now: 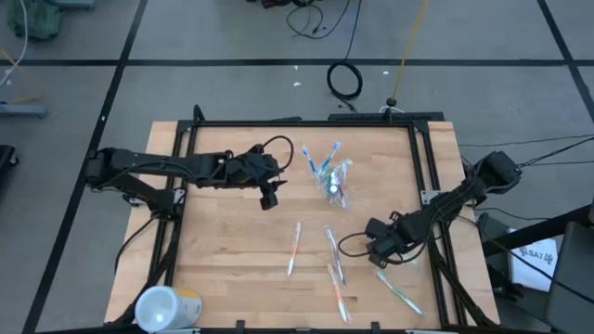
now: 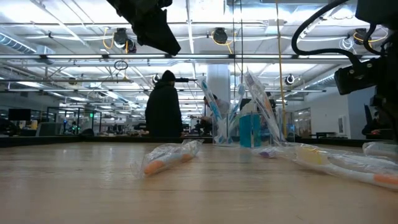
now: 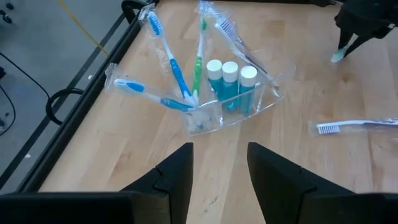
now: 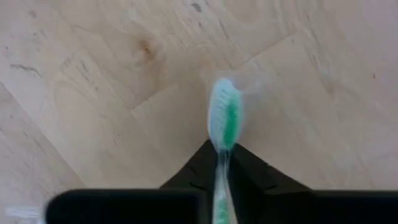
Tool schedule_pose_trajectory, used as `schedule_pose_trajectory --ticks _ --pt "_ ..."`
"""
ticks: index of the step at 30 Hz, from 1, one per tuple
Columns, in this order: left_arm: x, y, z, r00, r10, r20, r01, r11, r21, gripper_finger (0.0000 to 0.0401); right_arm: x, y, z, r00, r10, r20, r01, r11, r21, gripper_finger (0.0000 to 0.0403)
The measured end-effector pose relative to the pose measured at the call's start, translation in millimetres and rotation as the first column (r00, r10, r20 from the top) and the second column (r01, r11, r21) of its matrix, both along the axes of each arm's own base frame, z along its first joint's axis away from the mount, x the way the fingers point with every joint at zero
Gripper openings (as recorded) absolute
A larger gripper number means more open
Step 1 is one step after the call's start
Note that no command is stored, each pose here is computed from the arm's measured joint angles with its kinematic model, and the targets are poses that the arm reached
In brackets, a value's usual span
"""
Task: Pick & Place toothbrushing station
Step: Put the top green toothbrush into the transparent organizer
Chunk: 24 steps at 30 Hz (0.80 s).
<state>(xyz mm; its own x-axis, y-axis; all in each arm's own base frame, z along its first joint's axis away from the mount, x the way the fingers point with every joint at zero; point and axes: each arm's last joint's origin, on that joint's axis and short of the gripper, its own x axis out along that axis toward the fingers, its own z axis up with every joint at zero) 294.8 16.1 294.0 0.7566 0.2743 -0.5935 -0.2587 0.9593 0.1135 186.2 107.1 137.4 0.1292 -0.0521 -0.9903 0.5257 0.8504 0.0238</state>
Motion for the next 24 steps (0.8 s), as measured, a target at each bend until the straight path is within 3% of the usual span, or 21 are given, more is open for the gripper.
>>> schedule_pose_trajectory --ticks 3,8,10,13,15,17,21,24 --pt "0.6 0.0 0.7 1.000 0.000 0.010 0.000 1.000 0.000 0.0157 1.3 0.6 4.6 0.998 0.002 0.059 -0.004 1.000 0.029 0.0009" --pt "3.0 0.1 4.1 0.999 -0.018 0.044 0.017 1.000 0.024 0.0157 12.6 -3.8 33.4 0.945 -0.046 0.322 0.020 0.996 0.085 0.0014" --pt "3.4 0.1 4.7 0.999 -0.019 0.051 0.018 1.000 0.026 0.0157 18.0 -7.9 46.7 0.885 -0.003 0.465 -0.012 1.000 0.029 0.0009" --pt "4.1 -0.3 5.6 0.998 -0.028 0.059 0.026 0.999 0.036 0.0157 29.0 -13.1 79.2 0.695 0.116 0.710 -0.025 0.990 -0.138 0.0006" --pt "4.3 -0.7 5.8 0.998 -0.033 0.060 0.031 0.999 0.041 0.0157 33.3 -16.8 99.7 0.569 0.241 0.786 0.022 0.951 -0.308 0.0009" --pt "4.3 -1.4 5.8 0.998 -0.035 0.059 0.033 0.999 0.041 0.0157 37.9 -21.8 118.2 0.477 0.359 0.802 0.141 0.870 -0.473 0.0011" --pt "4.3 -2.3 5.8 0.997 -0.039 0.059 0.037 0.998 0.041 0.0157 45.9 -36.4 138.2 0.402 0.493 0.772 0.366 0.687 -0.629 0.0007" --pt "4.3 -2.4 5.8 0.997 -0.042 0.058 0.039 0.998 0.045 0.0157 50.2 -49.3 127.4 0.356 0.529 0.770 0.418 0.648 -0.637 0.0005"
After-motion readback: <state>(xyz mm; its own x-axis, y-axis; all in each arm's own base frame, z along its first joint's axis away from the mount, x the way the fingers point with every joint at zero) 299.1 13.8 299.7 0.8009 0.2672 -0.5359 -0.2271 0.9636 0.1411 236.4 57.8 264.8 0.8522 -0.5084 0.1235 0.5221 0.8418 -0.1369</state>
